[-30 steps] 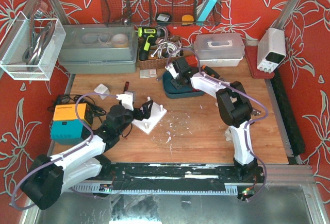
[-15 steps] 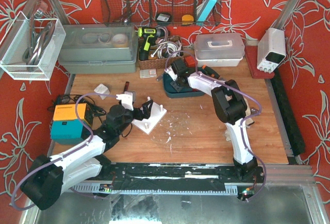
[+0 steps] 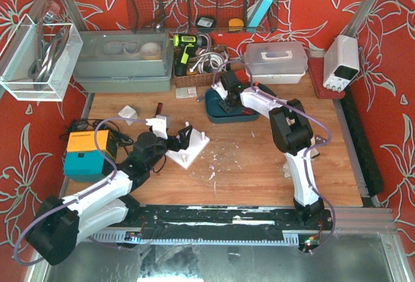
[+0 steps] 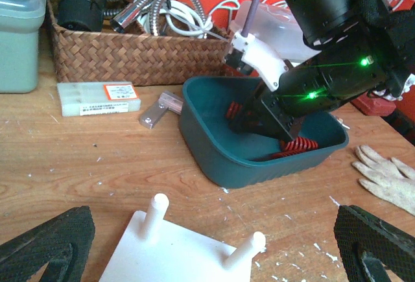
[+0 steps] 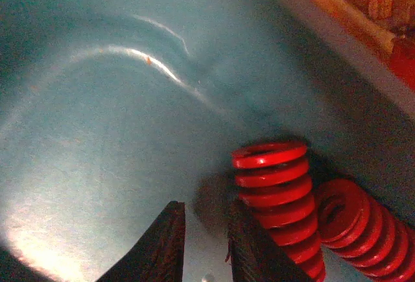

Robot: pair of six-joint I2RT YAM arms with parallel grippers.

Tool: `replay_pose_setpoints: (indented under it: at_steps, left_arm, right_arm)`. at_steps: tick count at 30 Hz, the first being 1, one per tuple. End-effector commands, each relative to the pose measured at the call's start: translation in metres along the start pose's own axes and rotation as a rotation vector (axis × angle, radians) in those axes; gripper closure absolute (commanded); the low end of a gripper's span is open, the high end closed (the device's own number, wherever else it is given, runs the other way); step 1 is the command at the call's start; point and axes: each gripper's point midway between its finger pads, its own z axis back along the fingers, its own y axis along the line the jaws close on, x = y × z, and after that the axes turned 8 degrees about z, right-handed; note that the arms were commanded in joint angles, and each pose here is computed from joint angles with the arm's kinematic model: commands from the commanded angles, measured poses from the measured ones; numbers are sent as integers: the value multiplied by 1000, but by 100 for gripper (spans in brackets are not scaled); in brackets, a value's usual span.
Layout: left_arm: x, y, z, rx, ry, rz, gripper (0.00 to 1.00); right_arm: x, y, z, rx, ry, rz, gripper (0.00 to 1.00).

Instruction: Install the large spring

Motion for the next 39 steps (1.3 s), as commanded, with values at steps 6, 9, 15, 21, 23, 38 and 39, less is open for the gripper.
replay_pose_setpoints:
  at_steps: [6, 9, 15, 21, 23, 38, 39]
  left_arm:
    - [3, -3, 3, -17, -22, 0, 0]
    - [2, -10, 3, -56, -15, -3, 0]
    - [1, -15, 2, -85, -8, -5, 0]
    - [1, -15, 3, -88, -9, -6, 0]
    - [1, -14, 2, -83, -8, -6, 0]
    - [2, -14, 2, -76, -12, -6, 0]
    - [1, -13, 2, -75, -11, -6, 0]
  right_arm:
    - [28, -7, 36, 34, -77, -55, 71]
    - [27, -17, 41, -6, -81, -69, 69]
    - [8, -30, 29, -57, -10, -91, 65]
    - [-5, -32, 14, -74, 39, -96, 59]
    - [-6, -31, 10, -69, 40, -98, 57]
    - [-30, -20, -21, -21, 133, -101, 56]
    - [-30, -20, -21, -18, 133, -99, 58]
